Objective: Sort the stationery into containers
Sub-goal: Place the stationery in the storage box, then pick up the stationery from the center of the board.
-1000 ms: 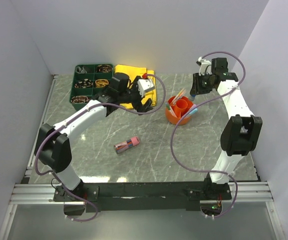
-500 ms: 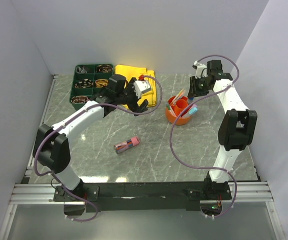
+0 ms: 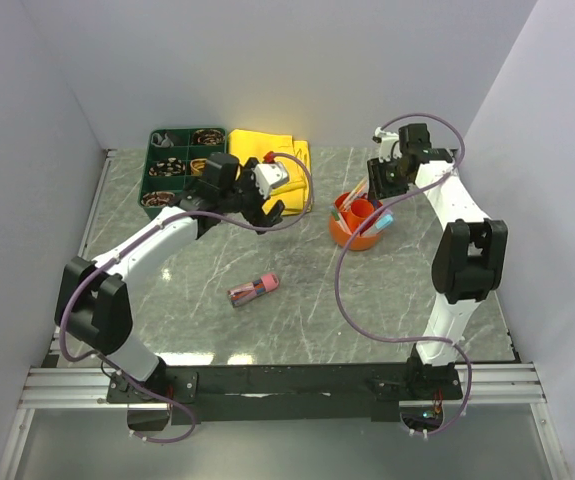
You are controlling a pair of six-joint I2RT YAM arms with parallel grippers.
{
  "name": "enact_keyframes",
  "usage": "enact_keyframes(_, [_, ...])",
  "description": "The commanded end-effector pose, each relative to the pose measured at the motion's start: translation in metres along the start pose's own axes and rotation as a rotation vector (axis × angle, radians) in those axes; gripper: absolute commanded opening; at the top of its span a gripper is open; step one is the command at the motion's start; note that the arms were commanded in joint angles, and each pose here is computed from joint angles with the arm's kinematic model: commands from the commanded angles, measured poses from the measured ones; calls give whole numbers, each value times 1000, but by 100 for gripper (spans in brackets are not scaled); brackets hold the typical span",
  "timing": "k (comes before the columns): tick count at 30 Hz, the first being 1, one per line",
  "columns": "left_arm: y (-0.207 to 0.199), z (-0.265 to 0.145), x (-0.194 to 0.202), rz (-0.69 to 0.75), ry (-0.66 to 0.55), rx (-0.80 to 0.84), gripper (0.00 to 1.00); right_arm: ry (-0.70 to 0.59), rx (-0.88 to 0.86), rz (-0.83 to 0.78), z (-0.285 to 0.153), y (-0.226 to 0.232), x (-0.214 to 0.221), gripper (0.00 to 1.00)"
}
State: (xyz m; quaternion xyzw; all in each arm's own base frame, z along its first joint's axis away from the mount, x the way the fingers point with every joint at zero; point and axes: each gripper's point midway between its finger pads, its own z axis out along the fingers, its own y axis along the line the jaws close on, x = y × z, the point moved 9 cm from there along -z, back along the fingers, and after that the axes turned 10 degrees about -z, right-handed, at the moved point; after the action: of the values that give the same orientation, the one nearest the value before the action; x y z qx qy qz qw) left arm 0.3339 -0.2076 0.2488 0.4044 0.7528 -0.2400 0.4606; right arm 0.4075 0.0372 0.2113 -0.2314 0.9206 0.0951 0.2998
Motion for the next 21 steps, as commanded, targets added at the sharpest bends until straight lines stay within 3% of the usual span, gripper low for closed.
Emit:
enact_keyframes(1, [1, -18, -9, 8, -47, -26, 100, -66, 56, -17, -31, 7, -8, 49])
enact_keyframes(8, [-18, -25, 18, 38, 59, 132, 99, -96, 90, -20, -53, 13, -5, 54])
enact_keyframes(14, [-49, -22, 53, 39, 339, 287, 99, -172, 104, -29, -91, 27, -2, 54])
enact_keyframes(21, [-72, -15, 82, 111, 498, 283, 100, -249, 33, -23, -128, 61, 34, 55])
